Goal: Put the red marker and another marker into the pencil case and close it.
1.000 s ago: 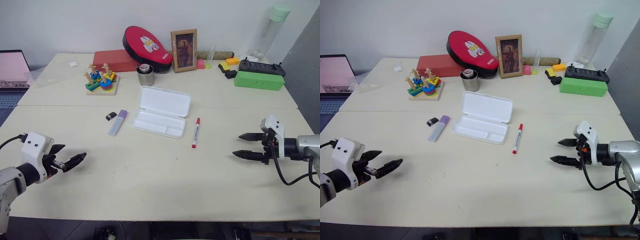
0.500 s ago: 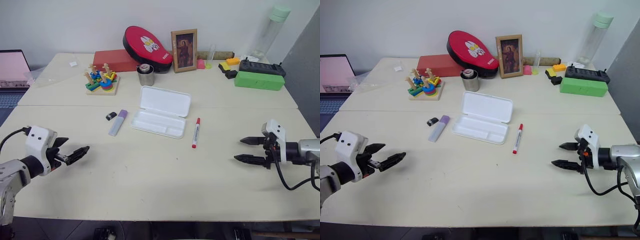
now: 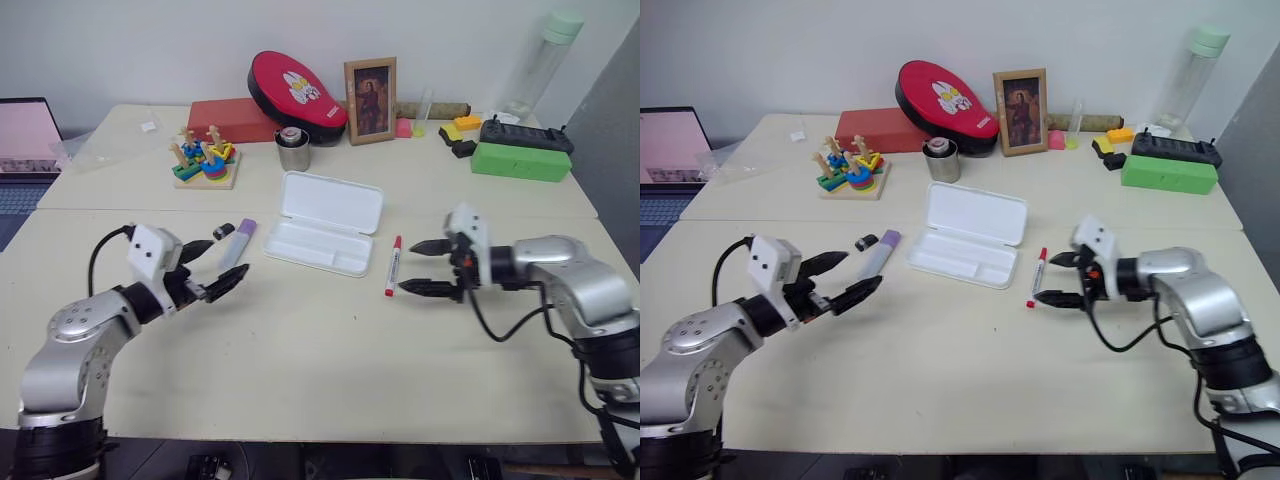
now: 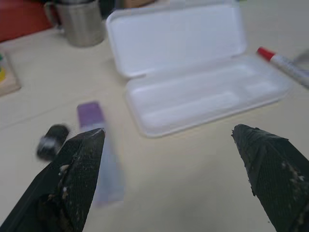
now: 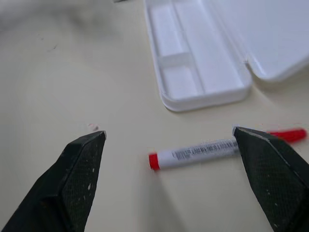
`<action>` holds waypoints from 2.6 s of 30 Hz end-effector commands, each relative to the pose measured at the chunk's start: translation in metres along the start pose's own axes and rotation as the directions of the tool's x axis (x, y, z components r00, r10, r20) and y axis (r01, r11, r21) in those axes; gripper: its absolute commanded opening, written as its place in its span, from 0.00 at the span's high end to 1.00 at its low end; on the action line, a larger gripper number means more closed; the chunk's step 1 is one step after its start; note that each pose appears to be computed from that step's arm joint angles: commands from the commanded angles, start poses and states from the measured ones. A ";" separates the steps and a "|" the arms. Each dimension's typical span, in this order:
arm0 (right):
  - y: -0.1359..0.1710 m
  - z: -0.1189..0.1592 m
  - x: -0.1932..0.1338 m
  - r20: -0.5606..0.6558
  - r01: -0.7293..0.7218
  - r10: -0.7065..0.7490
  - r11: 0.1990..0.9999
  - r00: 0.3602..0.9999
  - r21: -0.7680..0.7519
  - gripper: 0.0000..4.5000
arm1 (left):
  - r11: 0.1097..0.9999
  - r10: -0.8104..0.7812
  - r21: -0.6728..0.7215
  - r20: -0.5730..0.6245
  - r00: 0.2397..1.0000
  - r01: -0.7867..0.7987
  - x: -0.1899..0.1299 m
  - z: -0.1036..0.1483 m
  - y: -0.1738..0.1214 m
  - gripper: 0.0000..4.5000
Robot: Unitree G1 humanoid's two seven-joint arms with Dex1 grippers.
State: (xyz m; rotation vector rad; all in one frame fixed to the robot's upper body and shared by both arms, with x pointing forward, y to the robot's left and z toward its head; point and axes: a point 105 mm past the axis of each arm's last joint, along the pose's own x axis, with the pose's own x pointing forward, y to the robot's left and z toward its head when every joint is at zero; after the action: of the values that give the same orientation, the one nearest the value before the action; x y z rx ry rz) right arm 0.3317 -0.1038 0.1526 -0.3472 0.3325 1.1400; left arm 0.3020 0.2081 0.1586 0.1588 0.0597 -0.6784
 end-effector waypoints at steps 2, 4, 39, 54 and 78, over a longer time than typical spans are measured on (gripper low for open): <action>-0.002 0.019 0.018 0.024 0.029 -0.028 0.999 0.999 -0.043 0.02 | 0.992 -0.124 0.041 0.059 0.990 0.122 0.019 0.016 -0.027 0.00; 0.006 0.019 0.030 0.016 0.007 -0.006 0.998 1.000 -0.056 0.02 | 0.986 -0.164 0.037 0.069 0.984 0.161 0.025 0.018 -0.036 0.00; 0.001 0.007 0.103 -0.148 -0.037 0.014 0.987 0.989 -0.156 0.75 | 0.987 -0.155 0.041 0.062 0.986 0.152 0.023 0.019 -0.046 0.00; 0.024 0.023 0.083 -0.030 -0.143 0.142 0.925 0.989 -0.351 0.99 | 0.990 -0.137 0.042 0.033 0.990 0.135 0.018 0.016 -0.043 0.00; 0.079 -0.010 0.085 -0.135 -0.306 0.275 0.885 0.952 -0.352 0.99 | 0.984 -0.177 -0.001 -0.028 0.984 0.177 -0.001 0.012 -0.061 0.00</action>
State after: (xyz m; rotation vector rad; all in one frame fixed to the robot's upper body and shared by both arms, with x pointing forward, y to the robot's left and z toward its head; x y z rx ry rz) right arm 0.2961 -0.0125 0.0971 -0.7005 0.2530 1.4798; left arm 0.2656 0.1629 0.1500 0.1377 0.1502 -0.8391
